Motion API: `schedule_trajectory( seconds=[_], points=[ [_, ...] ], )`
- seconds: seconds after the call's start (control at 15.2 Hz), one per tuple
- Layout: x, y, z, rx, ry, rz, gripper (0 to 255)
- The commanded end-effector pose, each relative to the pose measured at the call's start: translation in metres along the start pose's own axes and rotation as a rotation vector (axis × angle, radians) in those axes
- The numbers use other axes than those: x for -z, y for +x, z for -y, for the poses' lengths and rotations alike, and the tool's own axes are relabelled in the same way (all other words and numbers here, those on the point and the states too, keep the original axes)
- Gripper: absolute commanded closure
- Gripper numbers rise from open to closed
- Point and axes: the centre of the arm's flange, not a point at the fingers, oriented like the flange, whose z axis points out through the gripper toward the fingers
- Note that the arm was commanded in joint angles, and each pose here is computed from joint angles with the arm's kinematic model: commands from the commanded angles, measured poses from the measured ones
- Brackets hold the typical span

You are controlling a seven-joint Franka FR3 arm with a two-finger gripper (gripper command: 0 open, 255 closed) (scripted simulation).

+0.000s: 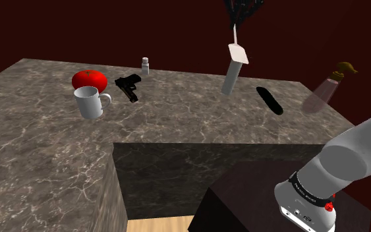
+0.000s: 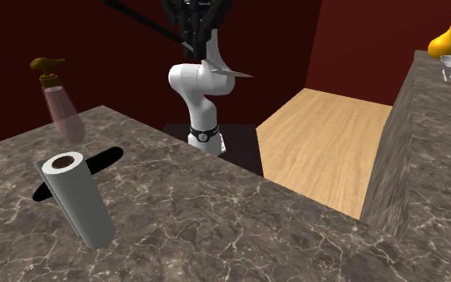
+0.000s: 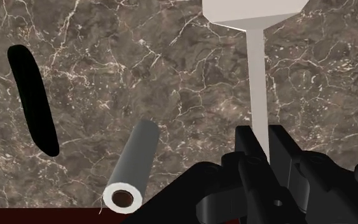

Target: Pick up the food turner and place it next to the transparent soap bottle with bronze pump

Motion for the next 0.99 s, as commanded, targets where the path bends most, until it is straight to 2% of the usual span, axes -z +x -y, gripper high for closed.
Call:
schedule_trajectory(
  seconds=[0.0,0.92],
  points=[
    [-0.001,0.008,-0.027,0.002,0.001,0.001,255],
    [-0.006,0.078,-0.198,0.002,0.001,0.001,255]
  ],
)
